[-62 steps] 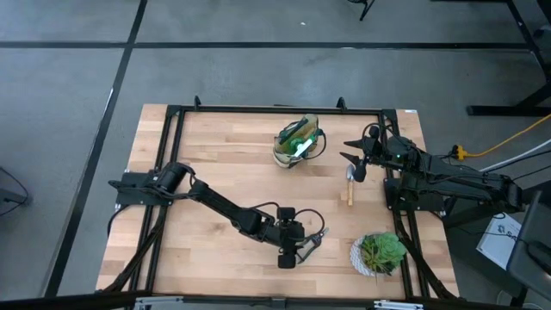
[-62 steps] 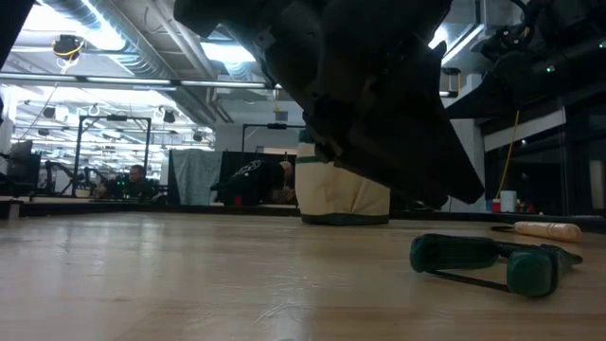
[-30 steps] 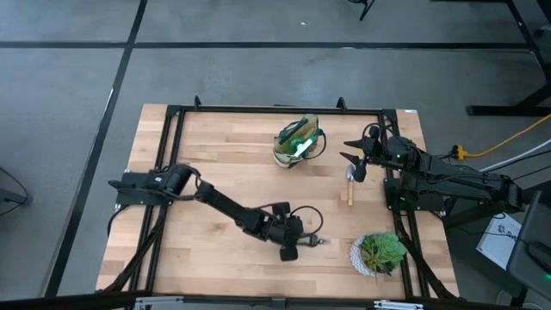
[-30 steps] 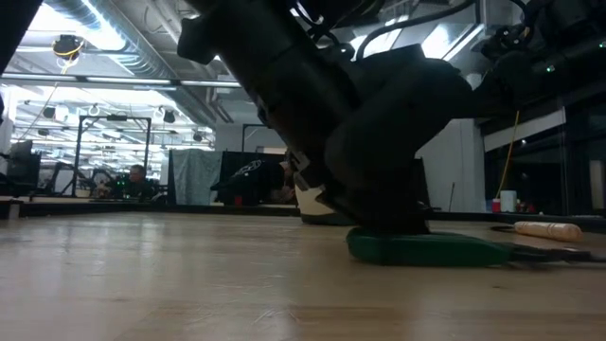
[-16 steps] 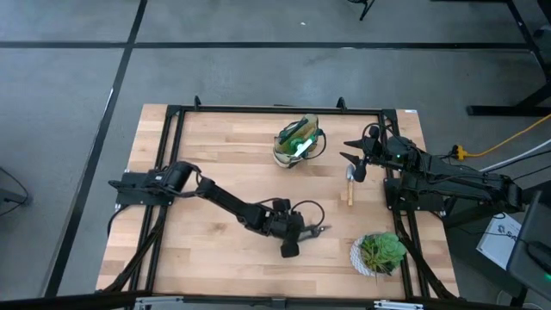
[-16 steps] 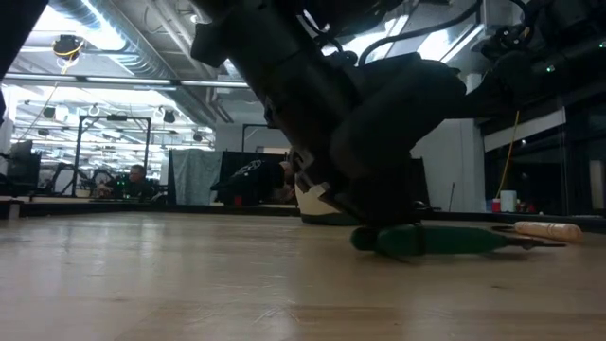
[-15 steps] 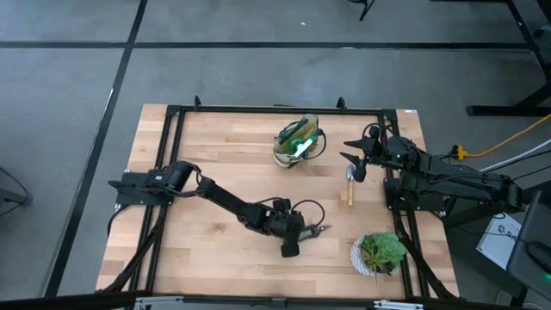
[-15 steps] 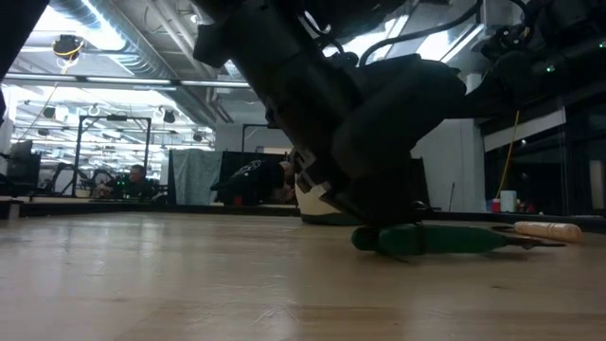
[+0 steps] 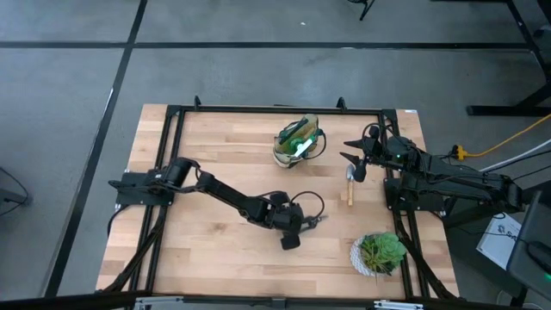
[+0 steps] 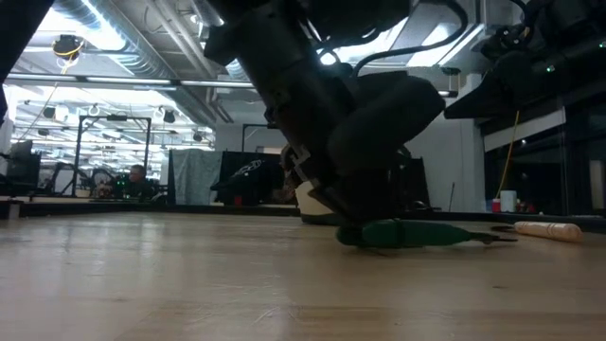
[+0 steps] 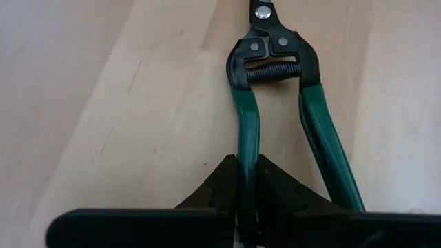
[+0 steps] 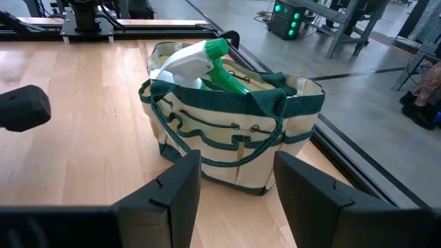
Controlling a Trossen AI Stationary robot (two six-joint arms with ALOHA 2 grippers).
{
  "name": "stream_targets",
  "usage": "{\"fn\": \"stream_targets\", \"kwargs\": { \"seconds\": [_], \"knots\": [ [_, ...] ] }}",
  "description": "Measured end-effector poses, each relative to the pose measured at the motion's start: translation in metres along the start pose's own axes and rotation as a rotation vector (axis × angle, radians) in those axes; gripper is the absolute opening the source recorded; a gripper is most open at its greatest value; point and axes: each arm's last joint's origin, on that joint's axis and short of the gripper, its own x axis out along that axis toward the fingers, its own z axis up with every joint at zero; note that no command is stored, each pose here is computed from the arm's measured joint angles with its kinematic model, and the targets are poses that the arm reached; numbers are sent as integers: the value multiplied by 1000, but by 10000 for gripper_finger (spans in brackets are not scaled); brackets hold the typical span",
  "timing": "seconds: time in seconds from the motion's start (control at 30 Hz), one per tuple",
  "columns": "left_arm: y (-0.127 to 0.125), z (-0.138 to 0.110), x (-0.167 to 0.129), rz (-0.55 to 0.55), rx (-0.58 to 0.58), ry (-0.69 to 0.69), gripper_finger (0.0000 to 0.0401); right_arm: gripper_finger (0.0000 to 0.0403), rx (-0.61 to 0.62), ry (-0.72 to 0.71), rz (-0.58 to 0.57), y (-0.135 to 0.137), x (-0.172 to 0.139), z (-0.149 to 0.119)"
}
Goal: Pick & Place Garden tools in Gardening bag
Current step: Put the fruit pruner into the green gardening bag
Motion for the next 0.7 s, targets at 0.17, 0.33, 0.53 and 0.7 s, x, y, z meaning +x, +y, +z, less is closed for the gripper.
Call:
{"fn": "stream_targets", "kwargs": {
  "seconds": [0.17,0.33,0.53,0.7],
  "knots": [
    [4,1,-11,35,10,26,26,185,0,0,1,0,0,0],
    [7,-1,-23,91,47,59,26,185,0,0,0,0,0,0],
    [13,-7,-45,222,74,109,26,186,0,0,0,0,0,0],
    [15,-15,-64,307,46,164,26,186,0,0,0,0,0,0]
  ]
}}
